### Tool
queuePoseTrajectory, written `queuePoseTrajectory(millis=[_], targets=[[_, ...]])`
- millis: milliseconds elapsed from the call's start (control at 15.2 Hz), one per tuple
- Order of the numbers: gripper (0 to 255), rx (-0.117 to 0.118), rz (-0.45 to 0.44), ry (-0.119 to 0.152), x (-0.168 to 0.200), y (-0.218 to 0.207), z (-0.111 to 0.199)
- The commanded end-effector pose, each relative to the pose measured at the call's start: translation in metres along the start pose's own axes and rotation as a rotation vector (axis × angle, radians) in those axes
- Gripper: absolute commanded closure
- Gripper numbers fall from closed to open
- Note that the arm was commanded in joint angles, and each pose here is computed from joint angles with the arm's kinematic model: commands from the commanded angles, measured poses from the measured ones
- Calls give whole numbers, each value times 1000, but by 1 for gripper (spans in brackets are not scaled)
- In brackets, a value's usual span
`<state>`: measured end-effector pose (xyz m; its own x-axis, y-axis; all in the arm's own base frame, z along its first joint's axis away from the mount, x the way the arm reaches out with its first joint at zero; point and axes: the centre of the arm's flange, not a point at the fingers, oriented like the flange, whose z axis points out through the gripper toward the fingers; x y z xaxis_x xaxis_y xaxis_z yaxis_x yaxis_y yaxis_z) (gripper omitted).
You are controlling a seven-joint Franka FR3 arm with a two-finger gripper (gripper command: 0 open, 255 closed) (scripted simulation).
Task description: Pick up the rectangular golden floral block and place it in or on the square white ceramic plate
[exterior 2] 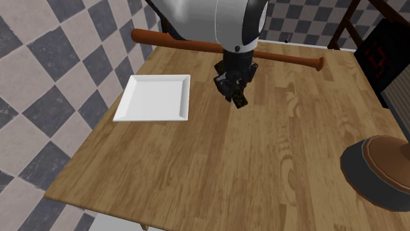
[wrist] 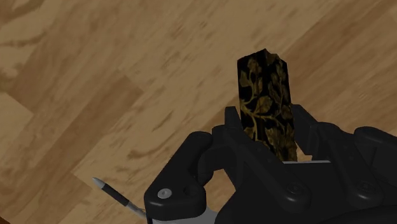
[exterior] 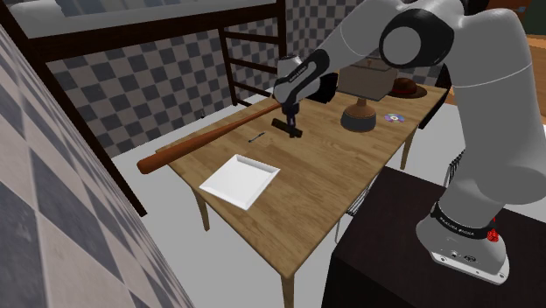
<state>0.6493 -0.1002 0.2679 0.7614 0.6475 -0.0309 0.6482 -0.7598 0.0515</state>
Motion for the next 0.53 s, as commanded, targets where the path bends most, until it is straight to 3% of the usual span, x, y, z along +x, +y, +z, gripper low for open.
queuePoseTrajectory(millis=[0,462], targets=[[255,0,1,0,19,-14,-2],[255,0,1,0,90,-73,-8]])
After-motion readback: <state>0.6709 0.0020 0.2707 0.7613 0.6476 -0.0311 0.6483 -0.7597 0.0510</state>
